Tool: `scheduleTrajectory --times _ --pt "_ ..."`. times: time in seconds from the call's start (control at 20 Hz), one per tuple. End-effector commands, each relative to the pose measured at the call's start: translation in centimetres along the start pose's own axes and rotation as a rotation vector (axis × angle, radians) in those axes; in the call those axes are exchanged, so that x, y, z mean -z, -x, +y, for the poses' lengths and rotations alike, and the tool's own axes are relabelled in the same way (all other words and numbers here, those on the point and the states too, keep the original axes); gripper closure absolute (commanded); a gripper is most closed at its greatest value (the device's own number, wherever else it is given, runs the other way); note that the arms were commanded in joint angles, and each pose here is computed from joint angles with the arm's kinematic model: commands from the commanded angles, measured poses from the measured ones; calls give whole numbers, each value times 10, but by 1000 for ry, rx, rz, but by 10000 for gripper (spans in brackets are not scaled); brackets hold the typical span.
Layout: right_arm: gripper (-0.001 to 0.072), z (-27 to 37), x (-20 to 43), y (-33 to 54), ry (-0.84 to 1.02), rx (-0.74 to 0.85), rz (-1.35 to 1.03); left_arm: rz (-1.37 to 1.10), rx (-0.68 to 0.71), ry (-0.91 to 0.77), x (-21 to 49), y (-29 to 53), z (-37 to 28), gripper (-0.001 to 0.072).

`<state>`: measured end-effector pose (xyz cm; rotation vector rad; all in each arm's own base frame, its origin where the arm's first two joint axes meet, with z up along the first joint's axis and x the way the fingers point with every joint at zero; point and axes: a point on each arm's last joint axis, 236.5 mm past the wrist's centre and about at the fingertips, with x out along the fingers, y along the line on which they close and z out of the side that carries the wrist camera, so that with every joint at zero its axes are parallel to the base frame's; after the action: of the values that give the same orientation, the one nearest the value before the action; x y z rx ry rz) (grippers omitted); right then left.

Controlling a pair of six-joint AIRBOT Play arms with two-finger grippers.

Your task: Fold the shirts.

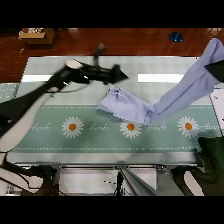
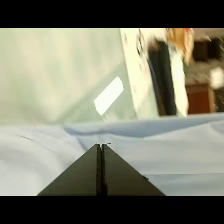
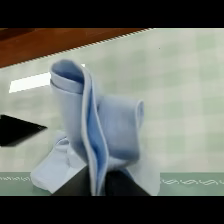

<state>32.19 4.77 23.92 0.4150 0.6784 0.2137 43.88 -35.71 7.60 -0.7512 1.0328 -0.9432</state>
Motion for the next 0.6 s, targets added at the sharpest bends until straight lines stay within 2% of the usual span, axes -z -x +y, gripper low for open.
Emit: scheduleTrajectory --times 0.0,0.15,0.3,0.55 --pt "681 18 4 -34 40 -52 45 -128 -229 -159 -53 132 19 691" --pt "681 60 19 -96 73 -148 102 -219 -355 -237 -64 223 7 690" --pt "681 104 61 -170 93 -216 189 -310 -406 -267 -65 282 -14 689" --pt "681 143 157 -285 72 -231 285 -300 -404 -318 -44 301 -46 689"
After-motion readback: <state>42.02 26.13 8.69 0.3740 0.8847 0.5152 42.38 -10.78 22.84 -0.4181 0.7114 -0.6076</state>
